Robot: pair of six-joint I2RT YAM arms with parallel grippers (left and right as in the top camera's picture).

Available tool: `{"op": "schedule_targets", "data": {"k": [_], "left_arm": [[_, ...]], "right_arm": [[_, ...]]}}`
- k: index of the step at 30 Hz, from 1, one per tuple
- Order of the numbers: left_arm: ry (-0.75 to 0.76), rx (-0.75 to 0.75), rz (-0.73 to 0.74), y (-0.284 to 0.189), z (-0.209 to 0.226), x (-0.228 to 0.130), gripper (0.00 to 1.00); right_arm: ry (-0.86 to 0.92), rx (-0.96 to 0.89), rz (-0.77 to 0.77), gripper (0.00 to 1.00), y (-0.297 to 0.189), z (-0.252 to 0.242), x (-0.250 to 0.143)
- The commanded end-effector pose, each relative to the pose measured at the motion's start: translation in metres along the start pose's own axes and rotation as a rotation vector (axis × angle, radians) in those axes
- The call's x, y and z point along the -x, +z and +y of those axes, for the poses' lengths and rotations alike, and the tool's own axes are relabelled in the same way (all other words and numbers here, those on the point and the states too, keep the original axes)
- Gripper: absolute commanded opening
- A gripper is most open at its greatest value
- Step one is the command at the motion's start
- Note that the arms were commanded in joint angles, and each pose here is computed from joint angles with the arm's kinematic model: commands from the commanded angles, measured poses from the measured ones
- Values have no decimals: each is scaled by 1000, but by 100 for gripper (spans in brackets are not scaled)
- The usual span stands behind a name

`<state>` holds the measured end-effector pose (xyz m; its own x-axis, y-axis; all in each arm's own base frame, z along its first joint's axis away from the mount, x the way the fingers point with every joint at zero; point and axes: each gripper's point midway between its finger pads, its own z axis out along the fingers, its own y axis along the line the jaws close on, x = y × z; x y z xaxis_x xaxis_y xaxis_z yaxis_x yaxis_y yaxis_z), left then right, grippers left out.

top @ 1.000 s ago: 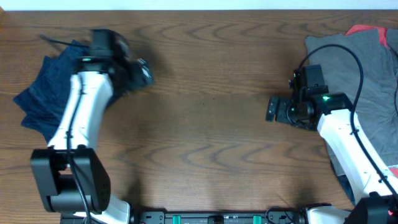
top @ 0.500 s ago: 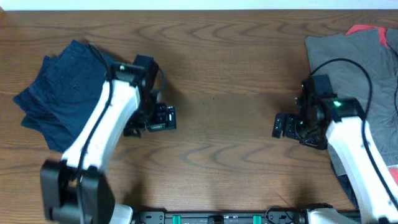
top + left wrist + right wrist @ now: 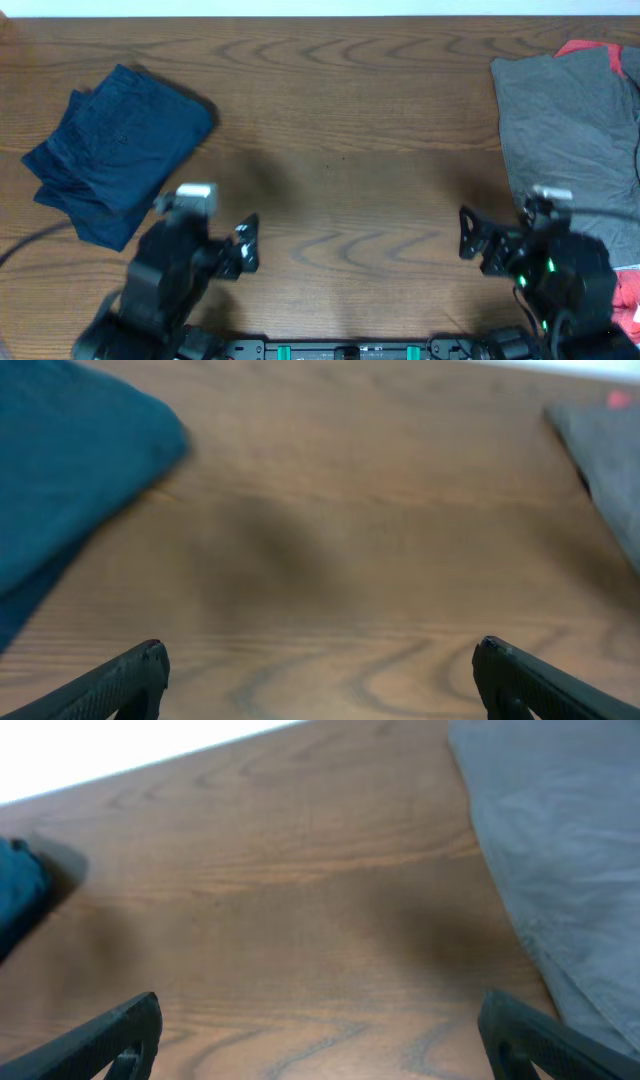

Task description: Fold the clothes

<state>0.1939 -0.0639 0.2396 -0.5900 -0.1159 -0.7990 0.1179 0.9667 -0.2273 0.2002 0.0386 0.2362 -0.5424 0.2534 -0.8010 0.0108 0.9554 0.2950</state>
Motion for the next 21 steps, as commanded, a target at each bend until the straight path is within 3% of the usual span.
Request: {"op": "schedule_targets", "data": {"k": [1, 8, 21], "left_arm": [[9, 35, -94, -13, 13, 0, 98], [-7, -2, -198, -36, 13, 7, 98], [8, 31, -105, -33, 21, -15, 98]], "right_arm": [[11, -22, -38, 99, -7, -9, -6], [8, -33, 7, 99, -14, -14, -23], [-3, -103, 182, 99, -20, -32, -66]]}}
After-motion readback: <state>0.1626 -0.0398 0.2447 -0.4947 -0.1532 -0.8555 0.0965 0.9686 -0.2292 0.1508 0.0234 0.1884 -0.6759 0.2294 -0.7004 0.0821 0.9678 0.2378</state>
